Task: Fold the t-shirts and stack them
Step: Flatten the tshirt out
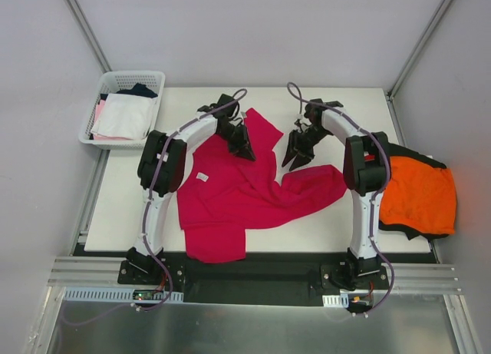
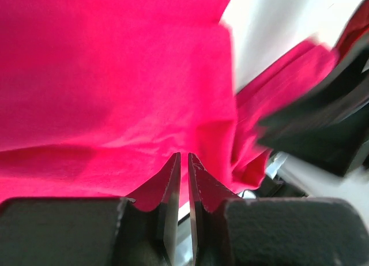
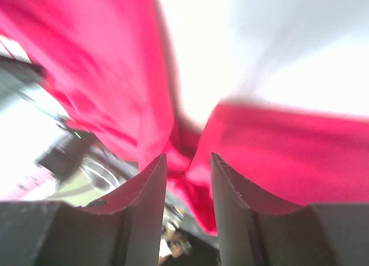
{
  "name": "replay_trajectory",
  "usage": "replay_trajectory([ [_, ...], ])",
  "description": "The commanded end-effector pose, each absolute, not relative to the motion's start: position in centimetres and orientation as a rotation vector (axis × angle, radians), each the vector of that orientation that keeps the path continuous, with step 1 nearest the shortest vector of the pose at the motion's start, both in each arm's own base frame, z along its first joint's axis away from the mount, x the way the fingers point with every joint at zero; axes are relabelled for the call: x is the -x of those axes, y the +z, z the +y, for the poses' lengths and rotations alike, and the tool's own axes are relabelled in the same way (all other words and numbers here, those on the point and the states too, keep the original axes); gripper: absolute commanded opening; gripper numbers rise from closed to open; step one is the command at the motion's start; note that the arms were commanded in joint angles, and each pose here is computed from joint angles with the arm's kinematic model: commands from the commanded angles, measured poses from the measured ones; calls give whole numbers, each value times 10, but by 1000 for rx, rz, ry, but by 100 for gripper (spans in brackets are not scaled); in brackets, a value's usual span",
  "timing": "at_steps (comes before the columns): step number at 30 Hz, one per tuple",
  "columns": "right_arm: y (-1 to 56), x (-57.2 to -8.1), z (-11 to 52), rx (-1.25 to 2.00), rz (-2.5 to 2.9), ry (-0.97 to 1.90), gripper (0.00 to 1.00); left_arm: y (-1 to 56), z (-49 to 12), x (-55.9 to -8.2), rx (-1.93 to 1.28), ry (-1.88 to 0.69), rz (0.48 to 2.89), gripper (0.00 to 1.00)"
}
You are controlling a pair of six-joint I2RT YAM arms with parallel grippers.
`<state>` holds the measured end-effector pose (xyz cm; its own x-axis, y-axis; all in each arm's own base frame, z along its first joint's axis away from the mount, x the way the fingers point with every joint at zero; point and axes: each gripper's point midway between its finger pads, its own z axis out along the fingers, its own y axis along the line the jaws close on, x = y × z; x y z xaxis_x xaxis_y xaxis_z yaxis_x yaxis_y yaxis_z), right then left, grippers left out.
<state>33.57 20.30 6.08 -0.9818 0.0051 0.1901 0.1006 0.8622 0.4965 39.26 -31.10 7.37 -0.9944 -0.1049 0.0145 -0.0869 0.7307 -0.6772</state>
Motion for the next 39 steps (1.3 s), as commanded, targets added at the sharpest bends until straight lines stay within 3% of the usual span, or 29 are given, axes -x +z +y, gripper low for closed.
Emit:
replay_trajectory([
  [1, 60, -382, 197, 221, -2873, -923, 39, 73, -301, -374, 138, -1117, 2927, 10],
  [14, 16, -460, 238, 365, -2798, -1347, 38, 69, -259, -309, 127, -965, 2998, 9],
  [28, 46, -519, 250, 536, -2786, -1607, 39, 96, -261, -312, 76, -993, 2933, 10],
  [39, 50, -539, 215, 678, -2840, -1586, 36, 101, -263, -322, 34, -987, 2919, 10],
])
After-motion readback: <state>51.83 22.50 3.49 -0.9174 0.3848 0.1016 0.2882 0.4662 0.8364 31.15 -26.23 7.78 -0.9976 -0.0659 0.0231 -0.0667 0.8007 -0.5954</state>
